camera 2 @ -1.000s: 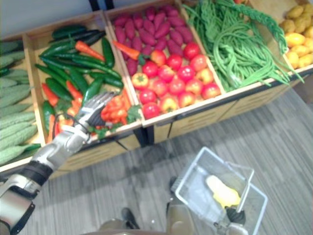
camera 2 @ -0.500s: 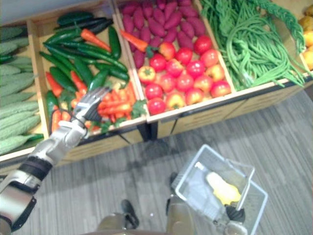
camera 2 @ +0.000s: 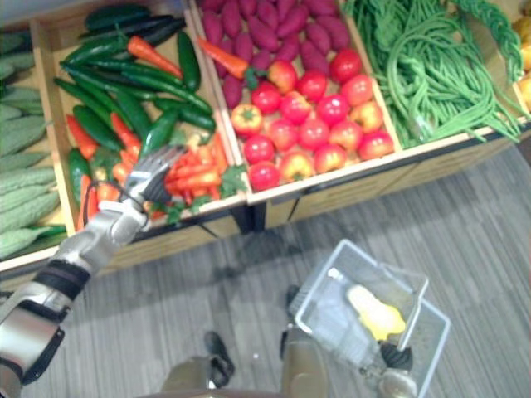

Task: Pick vegetable in the basket

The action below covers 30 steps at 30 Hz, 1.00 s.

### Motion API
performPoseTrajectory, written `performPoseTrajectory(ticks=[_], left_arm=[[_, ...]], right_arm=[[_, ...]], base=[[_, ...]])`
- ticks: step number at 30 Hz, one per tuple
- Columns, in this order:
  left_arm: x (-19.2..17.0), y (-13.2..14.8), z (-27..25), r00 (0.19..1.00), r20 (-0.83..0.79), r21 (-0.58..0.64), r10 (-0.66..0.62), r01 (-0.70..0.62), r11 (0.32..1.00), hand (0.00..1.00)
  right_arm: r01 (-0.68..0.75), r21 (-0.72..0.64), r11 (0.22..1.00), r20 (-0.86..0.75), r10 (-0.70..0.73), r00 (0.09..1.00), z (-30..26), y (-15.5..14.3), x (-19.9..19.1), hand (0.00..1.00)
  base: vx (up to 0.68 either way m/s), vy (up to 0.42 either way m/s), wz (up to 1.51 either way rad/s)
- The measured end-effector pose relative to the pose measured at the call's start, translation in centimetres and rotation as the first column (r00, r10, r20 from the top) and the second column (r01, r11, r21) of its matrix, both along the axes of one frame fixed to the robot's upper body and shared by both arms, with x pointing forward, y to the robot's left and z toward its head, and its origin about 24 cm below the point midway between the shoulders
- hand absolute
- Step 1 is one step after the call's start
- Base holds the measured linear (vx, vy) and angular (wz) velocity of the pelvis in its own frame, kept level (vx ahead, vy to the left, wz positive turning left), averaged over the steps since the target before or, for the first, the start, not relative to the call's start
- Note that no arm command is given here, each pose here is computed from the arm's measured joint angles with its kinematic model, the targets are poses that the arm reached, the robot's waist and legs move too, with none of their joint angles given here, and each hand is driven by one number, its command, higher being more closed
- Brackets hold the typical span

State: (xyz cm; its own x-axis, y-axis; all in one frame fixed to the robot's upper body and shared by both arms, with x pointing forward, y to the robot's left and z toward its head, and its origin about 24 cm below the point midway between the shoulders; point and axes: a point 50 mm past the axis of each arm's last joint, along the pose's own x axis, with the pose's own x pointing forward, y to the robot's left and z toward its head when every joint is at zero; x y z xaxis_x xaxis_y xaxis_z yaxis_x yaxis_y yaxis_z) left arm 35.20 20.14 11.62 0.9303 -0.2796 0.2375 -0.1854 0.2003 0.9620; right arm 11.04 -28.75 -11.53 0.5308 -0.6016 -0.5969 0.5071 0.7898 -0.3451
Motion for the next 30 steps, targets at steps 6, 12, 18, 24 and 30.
performPoseTrajectory(ticks=[6,12,18,24,30], left_arm=[[0.3,0.3,-0.4,0.999,-0.024,-0.001,0.027,-0.027,1.0,0.0],[1.0,0.4,-0.4,0.997,-0.029,-0.029,0.076,-0.077,0.997,1.0],[1.4,1.2,0.4,0.99,0.006,-0.096,0.143,-0.141,0.985,1.0],[1.8,1.7,1.0,0.984,0.022,-0.105,0.175,-0.171,0.98,1.0],[1.8,1.9,1.0,0.982,0.02,-0.105,0.187,-0.184,0.977,1.0]], right_arm=[[-0.008,0.0,1.0,0.018,0.008,1.0,0.2,0.1,0.8,1.0],[-0.015,-0.003,1.0,0.022,0.015,1.0,0.3,0.2,1.0,1.0],[-0.029,-0.005,1.0,0.021,0.029,0.999,0.2,0.4,1.2,1.0],[-0.04,-0.005,0.999,0.022,0.04,0.999,0.2,0.6,1.3,1.0],[-0.042,-0.003,0.999,0.018,0.043,0.999,0.1,0.7,1.2,1.0]], base=[[-0.03,-0.042,-0.08],[-0.03,-0.037,-0.07],[-0.04,-0.037,-0.03],[-0.04,-0.039,-0.08],[-0.03,-0.035,0.0]])
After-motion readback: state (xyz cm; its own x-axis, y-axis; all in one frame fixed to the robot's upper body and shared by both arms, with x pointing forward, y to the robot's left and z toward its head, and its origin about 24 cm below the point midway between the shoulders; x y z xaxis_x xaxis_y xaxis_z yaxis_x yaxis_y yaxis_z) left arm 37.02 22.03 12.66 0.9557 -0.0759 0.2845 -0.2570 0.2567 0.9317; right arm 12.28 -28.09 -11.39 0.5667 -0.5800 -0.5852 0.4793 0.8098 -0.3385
